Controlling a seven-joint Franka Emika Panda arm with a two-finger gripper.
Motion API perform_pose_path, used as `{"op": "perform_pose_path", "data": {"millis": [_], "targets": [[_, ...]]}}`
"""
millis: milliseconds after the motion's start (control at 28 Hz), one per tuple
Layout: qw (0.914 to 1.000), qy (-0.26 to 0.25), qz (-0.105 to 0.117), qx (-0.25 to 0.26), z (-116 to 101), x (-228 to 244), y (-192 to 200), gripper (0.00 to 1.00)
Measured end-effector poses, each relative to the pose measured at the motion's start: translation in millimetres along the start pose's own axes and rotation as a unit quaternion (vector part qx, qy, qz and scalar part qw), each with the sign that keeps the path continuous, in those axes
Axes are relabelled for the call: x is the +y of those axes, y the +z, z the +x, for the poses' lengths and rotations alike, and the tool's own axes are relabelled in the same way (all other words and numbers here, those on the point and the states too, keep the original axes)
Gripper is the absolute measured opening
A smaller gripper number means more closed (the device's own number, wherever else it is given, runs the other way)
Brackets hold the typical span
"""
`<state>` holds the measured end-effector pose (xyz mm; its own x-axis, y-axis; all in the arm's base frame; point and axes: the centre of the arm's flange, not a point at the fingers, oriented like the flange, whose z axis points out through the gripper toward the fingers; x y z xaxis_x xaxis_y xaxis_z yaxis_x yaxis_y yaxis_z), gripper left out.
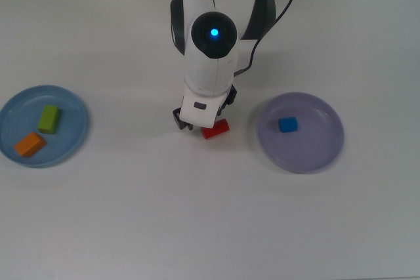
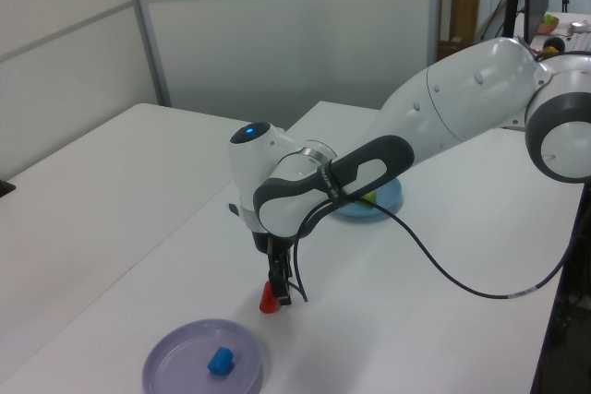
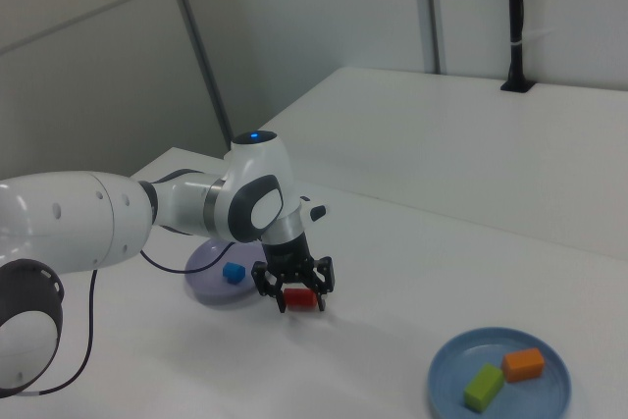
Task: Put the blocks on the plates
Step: 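Move the gripper over the red block and lower onto it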
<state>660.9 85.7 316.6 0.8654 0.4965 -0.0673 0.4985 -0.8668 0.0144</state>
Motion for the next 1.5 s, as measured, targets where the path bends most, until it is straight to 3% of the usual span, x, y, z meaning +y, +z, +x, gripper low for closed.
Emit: {"op": "perform_pose_path", "data": {"millis": [179, 321, 643, 750, 1321, 1500], "targets": [[1.0, 0.0, 0.0, -0.001, 0.2, -0.4, 1.1, 0.59], [1.0, -0.002, 0.001, -0.001, 1.2, -2.8, 1.7, 0.59], [1.0, -0.002, 0.0, 0.003, 2.6, -2.9, -2.9, 0.96], [1.0, -0.002, -0.001, 0.004, 3.4, -3.6, -4.0, 1.0], [0.9988, 0.017, -0.01, 0.045, 21.4, -21.7, 12.5, 0.98], [0.9987, 0.02, -0.01, 0.045, 21.6, -20.0, 15.8, 0.8]]}}
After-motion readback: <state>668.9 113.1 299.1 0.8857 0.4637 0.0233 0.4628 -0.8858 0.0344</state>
